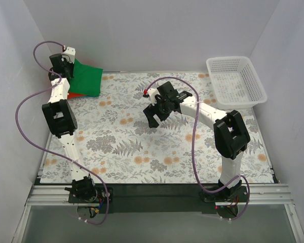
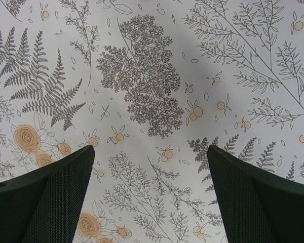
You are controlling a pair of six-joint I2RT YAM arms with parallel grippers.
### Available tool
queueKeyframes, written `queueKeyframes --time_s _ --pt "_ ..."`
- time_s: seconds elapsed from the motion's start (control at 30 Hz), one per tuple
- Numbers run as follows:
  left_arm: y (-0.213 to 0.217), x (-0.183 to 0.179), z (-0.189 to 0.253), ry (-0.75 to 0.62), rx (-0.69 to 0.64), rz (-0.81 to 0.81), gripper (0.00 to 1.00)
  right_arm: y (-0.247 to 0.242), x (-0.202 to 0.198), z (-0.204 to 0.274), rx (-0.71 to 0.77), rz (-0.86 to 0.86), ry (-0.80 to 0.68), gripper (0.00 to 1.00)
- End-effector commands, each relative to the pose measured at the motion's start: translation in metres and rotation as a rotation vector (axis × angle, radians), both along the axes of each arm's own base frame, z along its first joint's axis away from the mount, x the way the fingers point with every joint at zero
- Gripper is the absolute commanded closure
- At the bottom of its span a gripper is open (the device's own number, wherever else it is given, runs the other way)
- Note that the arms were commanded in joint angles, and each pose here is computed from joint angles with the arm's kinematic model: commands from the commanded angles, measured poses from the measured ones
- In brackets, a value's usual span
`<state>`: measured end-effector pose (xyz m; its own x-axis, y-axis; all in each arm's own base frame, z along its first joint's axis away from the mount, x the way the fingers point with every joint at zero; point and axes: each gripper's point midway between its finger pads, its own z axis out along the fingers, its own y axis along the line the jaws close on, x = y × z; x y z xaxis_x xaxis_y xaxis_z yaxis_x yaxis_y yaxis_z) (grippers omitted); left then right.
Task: Fold and stack the t-shirts
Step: Neatly place the folded tshirt to the corner, then reset both grippers
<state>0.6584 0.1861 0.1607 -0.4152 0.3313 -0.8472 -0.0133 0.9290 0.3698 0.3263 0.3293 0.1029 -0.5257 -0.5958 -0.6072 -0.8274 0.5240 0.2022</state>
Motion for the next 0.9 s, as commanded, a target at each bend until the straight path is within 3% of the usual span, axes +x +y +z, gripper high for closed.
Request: queueKeyframes --time_s 0.0,0.27,0.37,0.43,0.47,0.83,0.87 --pt "0.018 0.006 0.034 -0.087 0.076 0.027 1.00 0.006 0.005 0.014 0.031 0.000 -0.010 0.02" --pt "0.040 0.010 0.025 -0.095 0.167 0.105 1.00 0.007 0.005 0.013 0.029 0.002 -0.005 0.02" --pt "0.047 0.009 0.033 -0.116 0.183 0.136 0.76 0.006 0.004 0.013 0.028 0.003 -0.006 0.02" --pt "0.048 0.008 0.042 -0.129 0.191 0.143 0.53 0.005 0.005 0.013 0.023 -0.003 -0.012 0.02" --pt "0.048 0.008 0.047 -0.136 0.195 0.147 0.48 0.005 0.006 0.016 0.027 -0.003 -0.019 0.02" --pt "0.030 -0.017 0.121 -0.172 0.164 0.129 0.41 -0.010 0.019 0.048 0.036 -0.040 -0.112 0.02" --pt "0.025 -0.023 0.135 -0.182 0.160 0.122 0.36 -0.016 0.024 0.055 0.045 -0.057 -0.124 0.02"
